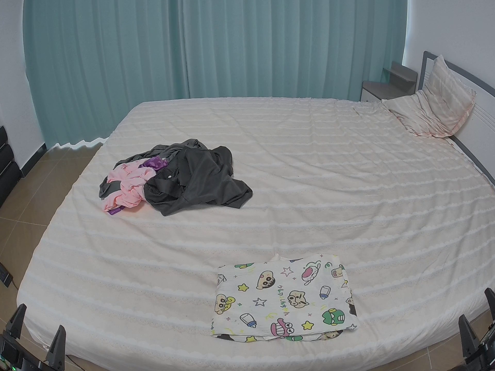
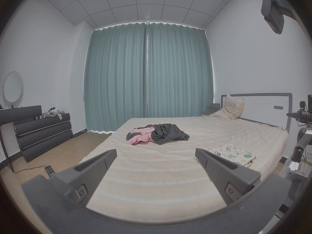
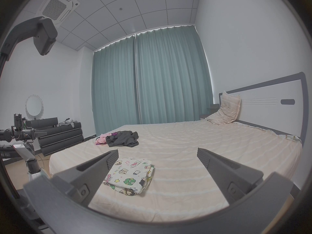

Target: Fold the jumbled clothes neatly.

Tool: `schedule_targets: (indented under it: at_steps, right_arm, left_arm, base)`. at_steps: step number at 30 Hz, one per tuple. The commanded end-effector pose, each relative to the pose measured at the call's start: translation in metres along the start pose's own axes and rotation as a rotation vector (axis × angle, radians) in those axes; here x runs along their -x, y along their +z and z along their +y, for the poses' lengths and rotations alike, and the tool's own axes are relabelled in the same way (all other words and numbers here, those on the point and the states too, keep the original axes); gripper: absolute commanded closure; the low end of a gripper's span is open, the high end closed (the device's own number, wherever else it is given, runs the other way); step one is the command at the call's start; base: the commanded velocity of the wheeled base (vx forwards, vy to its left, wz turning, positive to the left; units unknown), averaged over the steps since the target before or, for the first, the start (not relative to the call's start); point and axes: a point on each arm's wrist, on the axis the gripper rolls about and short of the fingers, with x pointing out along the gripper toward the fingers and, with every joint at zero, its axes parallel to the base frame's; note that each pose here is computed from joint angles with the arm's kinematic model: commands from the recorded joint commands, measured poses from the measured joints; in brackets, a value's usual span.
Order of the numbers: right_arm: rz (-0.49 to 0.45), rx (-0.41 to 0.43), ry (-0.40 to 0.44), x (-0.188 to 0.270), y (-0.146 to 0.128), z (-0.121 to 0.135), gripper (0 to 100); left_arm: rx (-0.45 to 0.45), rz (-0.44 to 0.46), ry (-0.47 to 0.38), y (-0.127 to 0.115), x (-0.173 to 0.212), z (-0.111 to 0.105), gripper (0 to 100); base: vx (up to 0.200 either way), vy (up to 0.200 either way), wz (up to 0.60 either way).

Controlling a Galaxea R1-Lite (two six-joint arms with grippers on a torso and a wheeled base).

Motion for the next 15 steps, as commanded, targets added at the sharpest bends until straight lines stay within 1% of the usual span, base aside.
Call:
schedule_targets:
  at_steps: [1, 3, 15]
  right_arm:
    - [0.005, 0.002, 0.002, 0.0000, -0.0052, -0.0004, 0]
    - [0.007, 0.026, 0.016, 0.0001, -0.0051, -0.0001, 0]
    - [0.009, 0.027, 0.019, 0.0001, -0.0052, 0.0000, 0]
  left_arm:
    - [-0.001, 0.006, 0.001, -0.0051, -0.0005, 0.0000, 0]
    - [-0.009, 0.005, -0.001, -0.0051, -0.0004, -0.0001, 0]
    - [0.003, 0.005, -0.004, -0.0049, -0.0005, -0.0001, 0]
  base:
    - [0.000, 0.000, 0.00]
    - [0.000, 0.000, 0.00]
    - [0.000, 0.000, 0.00]
